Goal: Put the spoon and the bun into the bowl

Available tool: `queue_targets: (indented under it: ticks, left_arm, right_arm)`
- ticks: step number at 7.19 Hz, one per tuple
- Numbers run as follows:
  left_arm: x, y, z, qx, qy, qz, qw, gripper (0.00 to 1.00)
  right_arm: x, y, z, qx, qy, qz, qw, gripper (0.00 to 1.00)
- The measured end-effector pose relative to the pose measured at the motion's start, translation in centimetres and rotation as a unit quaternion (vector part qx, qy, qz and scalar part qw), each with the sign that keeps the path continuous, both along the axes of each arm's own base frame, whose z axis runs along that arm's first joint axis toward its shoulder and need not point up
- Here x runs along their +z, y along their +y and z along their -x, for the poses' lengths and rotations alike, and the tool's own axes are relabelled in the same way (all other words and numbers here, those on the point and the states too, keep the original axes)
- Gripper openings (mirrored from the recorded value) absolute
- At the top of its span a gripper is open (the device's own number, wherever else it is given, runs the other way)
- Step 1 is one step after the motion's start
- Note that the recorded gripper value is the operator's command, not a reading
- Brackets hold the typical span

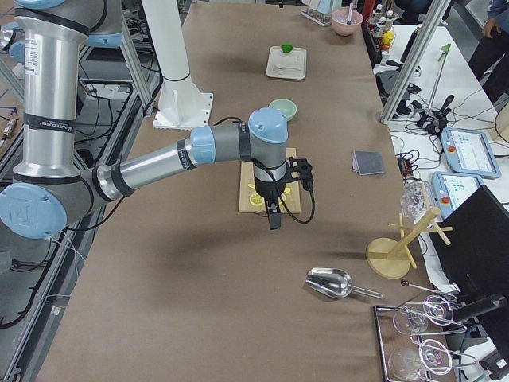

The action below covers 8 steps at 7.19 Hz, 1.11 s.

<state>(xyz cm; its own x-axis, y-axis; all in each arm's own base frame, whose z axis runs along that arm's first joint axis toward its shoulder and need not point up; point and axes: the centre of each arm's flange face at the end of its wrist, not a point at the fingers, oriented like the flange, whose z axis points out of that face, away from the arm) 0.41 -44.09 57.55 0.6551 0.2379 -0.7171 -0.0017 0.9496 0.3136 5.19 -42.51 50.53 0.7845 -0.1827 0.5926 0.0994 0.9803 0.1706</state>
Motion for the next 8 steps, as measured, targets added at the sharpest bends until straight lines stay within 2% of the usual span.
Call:
queue_targets:
  ticks: [3, 5, 8]
  left_arm:
    - [1.9, 2.6, 2.2, 0.002, -0.002, -0.013, 0.9999, 0.98]
    - [1.2, 2.7, 2.1, -0.018, 0.011, -0.015, 0.9997, 0.98]
    - [1.5, 2.5, 2.0, -0.031, 0.022, -0.013, 0.9992, 0.97]
  right_arm:
    - [0.0, 0.0, 0.4, -0.003, -0.007, -0.001, 1.0000, 1.00]
    - [-0.4, 0.0, 0.7, -0.007, -0.029, -0.002, 0.9995, 1.00]
    - [-1.1, -0.4, 1.8, -0.018, -0.043, -0.024, 0.9986, 1.00]
